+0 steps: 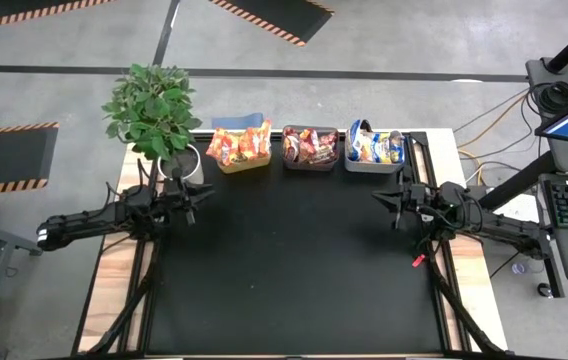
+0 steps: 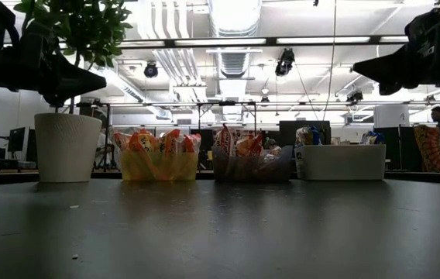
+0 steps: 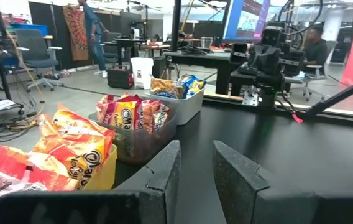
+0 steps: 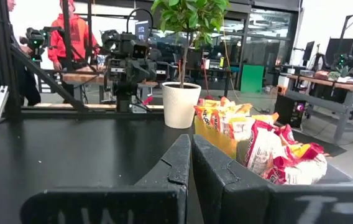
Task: Sort Maruchan noodles
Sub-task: Return to Home Position
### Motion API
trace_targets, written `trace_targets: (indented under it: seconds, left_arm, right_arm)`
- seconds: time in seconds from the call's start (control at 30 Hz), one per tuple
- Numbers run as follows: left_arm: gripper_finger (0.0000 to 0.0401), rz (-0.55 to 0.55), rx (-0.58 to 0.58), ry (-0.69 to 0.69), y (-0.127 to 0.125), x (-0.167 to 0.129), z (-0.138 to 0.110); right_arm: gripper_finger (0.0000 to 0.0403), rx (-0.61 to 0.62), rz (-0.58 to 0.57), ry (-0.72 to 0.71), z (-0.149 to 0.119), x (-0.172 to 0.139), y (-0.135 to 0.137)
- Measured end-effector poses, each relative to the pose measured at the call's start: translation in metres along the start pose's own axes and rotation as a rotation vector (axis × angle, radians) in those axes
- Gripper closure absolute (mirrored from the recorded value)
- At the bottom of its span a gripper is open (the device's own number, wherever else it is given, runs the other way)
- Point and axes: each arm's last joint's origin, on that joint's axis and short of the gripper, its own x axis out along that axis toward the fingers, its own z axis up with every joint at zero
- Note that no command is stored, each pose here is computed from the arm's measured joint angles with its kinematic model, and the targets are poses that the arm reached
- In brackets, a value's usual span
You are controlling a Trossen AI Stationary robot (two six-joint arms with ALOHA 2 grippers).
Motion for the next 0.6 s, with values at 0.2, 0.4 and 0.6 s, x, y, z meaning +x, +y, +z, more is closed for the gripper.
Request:
trace_targets:
  seconds: [0.2, 0.4, 0.6]
  left_arm:
    - [0.0326, 0.009, -0.010, -0.005, 0.0003, 0.0000, 0.0005]
    - [0.0326, 0.011, -0.009, -0.006, 0.0003, 0.0000, 0.0005]
    - [0.0326, 0.011, -0.009, -0.007, 0.0003, 0.0000, 0.0007]
  right_arm:
    - [0.0394, 0.003, 0.001, 0.016, -0.0015, 0.0004, 0.0001]
    - [0.0394, 0.043, 0.003, 0.036, -0.0036, 0.0004, 0.0002]
    - [0.0394, 0.145, 0.002, 0.051, -0.0051, 0.0004, 0.0004]
